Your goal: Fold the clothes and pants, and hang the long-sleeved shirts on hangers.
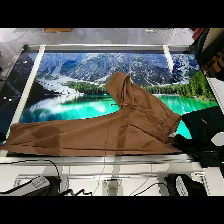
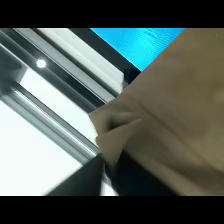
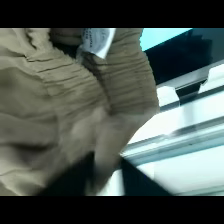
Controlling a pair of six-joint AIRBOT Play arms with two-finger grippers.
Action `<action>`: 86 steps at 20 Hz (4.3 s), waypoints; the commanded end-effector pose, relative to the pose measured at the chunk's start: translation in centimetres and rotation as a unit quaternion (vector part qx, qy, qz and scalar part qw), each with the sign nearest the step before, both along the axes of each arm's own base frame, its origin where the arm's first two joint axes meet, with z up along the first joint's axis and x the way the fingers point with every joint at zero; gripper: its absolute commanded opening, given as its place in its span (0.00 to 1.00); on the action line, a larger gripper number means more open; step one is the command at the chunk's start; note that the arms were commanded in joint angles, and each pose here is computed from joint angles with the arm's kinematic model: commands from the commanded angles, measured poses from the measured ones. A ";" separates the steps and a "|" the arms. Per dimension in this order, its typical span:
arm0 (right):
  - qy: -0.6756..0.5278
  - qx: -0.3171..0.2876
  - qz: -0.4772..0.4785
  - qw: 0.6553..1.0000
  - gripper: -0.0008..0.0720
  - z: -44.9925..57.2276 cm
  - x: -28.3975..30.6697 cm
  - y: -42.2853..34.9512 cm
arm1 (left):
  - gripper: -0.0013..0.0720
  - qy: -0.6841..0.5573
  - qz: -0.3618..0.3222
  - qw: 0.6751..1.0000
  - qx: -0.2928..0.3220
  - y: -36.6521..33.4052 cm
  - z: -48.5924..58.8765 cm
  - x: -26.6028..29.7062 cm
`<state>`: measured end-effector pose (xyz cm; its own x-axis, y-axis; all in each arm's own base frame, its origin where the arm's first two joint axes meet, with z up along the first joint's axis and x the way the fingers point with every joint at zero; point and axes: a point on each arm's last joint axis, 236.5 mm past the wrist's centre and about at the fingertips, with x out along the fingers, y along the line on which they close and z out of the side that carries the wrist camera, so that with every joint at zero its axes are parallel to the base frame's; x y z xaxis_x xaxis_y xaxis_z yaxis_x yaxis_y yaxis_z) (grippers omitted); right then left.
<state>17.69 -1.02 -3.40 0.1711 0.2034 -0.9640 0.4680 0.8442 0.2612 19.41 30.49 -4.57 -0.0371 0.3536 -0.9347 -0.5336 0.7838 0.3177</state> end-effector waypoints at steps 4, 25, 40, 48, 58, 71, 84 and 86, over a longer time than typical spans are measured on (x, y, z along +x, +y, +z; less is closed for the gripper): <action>0.000 0.001 0.006 1.000 0.96 0.2 0.0 0.1 | 0.97 -0.005 0.003 1.000 0.001 0.2 0.0 0.1; -0.215 0.059 0.286 0.932 0.84 0.6 33.9 27.7 | 0.96 -0.213 -0.214 0.951 0.071 -12.4 10.2 21.2; -0.200 -0.008 0.299 0.933 0.77 -6.2 38.2 26.0 | 0.96 -0.224 -0.217 0.947 0.075 -12.4 10.5 21.7; -0.231 -0.007 0.296 0.927 0.26 -5.7 39.2 27.4 | 0.96 -0.224 -0.216 0.947 0.075 -12.4 10.5 21.7; -0.352 0.011 0.292 0.889 0.06 8.5 41.5 29.7 | 0.96 -0.228 -0.214 0.948 0.069 -12.7 10.4 21.8; -0.449 -0.017 0.285 0.847 0.06 24.5 38.0 26.3 | 0.96 -0.287 -0.168 0.942 -0.053 -17.7 9.5 23.0; -0.140 -0.059 0.289 0.945 0.06 5.7 30.6 15.3 | 0.96 -0.219 -0.326 0.863 -0.318 -47.0 3.0 21.9; -0.157 -0.073 0.284 0.943 0.06 7.4 30.8 14.5 | 0.96 -0.224 -0.319 0.844 -0.369 -52.7 1.8 21.5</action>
